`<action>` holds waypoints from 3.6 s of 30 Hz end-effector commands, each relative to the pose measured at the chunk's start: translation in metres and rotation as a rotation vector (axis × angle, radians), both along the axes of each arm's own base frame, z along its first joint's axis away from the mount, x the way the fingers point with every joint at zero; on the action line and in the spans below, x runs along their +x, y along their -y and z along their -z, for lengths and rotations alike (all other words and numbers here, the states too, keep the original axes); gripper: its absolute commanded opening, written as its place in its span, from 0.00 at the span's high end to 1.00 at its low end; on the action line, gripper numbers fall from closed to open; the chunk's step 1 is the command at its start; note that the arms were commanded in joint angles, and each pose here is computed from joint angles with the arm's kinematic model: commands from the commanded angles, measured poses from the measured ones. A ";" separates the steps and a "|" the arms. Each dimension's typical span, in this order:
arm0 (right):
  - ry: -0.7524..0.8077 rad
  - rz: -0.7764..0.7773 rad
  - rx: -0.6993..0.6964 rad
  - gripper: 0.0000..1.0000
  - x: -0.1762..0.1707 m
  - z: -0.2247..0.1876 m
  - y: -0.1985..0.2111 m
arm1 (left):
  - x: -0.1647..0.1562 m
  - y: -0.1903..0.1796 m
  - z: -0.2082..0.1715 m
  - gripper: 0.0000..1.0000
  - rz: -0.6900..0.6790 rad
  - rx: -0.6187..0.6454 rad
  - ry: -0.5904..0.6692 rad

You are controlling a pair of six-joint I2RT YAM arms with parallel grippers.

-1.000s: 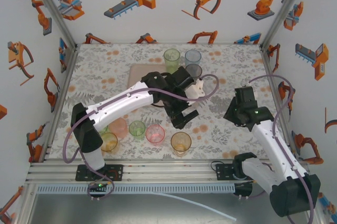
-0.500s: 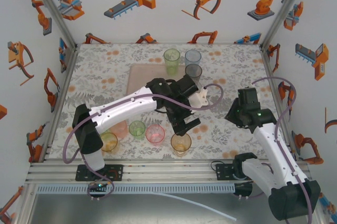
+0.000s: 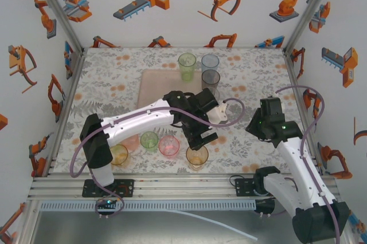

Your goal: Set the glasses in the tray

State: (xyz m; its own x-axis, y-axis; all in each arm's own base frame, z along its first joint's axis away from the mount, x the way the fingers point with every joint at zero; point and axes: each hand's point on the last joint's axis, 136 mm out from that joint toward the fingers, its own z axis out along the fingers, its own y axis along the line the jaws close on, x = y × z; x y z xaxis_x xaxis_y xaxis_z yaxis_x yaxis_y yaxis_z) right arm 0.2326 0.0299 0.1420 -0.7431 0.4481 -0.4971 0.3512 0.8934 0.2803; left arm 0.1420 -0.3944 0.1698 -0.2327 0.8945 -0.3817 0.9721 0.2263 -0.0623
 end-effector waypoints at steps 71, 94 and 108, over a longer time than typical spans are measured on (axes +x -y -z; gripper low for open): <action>-0.006 0.038 -0.015 0.65 -0.015 0.015 0.010 | -0.009 0.005 0.017 0.94 0.055 0.079 0.100; -0.005 0.031 -0.015 0.65 -0.007 0.009 0.008 | 0.022 -0.005 -0.015 0.94 -0.008 0.029 0.138; -0.006 0.025 -0.015 0.65 -0.002 0.010 0.007 | 0.087 -0.033 -0.058 0.93 -0.170 -0.052 0.194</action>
